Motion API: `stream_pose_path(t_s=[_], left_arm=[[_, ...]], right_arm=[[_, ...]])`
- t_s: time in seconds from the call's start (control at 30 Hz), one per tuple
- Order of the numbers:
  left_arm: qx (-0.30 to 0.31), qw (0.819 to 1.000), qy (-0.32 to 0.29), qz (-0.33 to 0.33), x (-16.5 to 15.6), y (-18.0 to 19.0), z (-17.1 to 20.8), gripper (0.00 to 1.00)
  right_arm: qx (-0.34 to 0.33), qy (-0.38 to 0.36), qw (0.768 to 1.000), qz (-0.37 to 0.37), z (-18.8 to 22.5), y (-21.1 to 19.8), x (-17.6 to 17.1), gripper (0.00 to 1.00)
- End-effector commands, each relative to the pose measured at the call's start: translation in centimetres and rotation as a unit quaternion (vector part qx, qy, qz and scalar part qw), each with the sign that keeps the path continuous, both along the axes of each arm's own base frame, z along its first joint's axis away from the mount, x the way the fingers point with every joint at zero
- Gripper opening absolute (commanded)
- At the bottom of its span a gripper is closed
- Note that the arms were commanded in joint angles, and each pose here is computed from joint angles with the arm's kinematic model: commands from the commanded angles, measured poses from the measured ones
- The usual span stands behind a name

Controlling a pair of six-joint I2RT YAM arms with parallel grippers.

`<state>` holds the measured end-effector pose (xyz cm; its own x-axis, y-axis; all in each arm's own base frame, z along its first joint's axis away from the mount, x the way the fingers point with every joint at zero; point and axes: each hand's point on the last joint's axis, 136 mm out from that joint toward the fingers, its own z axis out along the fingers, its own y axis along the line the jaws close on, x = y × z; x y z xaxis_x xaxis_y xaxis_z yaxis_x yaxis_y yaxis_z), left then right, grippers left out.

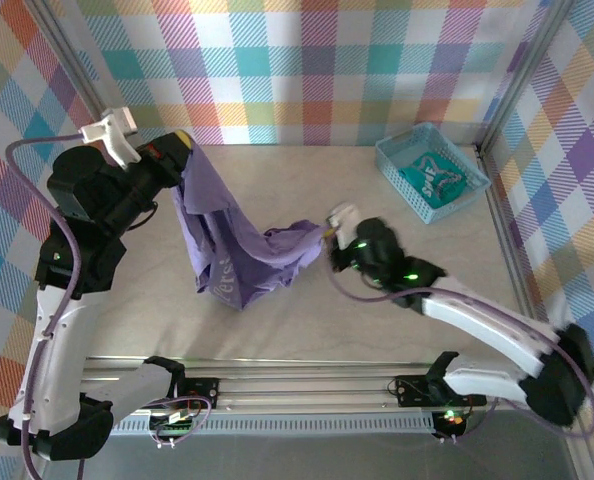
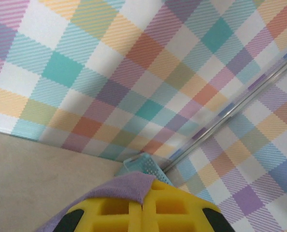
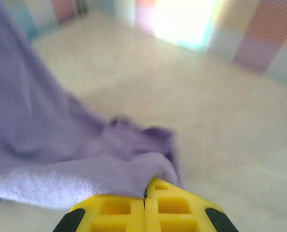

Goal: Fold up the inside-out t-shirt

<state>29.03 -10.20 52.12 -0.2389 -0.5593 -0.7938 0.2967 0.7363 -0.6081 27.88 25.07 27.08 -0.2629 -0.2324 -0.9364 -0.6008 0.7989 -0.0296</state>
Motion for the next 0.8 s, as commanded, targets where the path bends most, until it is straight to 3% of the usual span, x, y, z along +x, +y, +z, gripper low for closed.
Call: stream_pose_path(t_s=[0.0, 0.2, 0.3, 0.43, 0.63, 0.77], left_arm=[[-0.002, 0.997, -0.077, 0.026, -3.6, 2.0, 4.9, 0.00], [0.021, 0.986, -0.137, 0.094, -8.2, 5.5, 8.2, 0.00], [0.036, 0.980, -0.157, 0.113, -9.8, 6.4, 9.6, 0.00], [0.050, 0.978, -0.158, 0.124, -9.5, 6.7, 10.3, 0.00], [0.086, 0.984, -0.086, 0.127, -2.2, 5.1, 6.7, 0.00], [0.116, 0.987, -0.009, 0.114, 5.2, 3.0, 1.1, 0.00]], right_arm=[[0.021, -0.076, 0.996, 0.037, 8.0, -2.2, -2.7, 0.00], [0.071, -0.191, 0.978, 0.051, 19.6, -5.9, -7.0, 0.00], [0.091, -0.228, 0.968, 0.044, 23.3, -7.6, -8.5, 0.00], [0.092, -0.266, 0.960, 0.014, 26.6, -9.4, -8.9, 0.00], [0.017, -0.297, 0.953, -0.064, 27.3, -9.2, -4.0, 0.00], [0.009, -0.219, 0.972, -0.086, 23.1, -9.0, 3.8, 0.00]])
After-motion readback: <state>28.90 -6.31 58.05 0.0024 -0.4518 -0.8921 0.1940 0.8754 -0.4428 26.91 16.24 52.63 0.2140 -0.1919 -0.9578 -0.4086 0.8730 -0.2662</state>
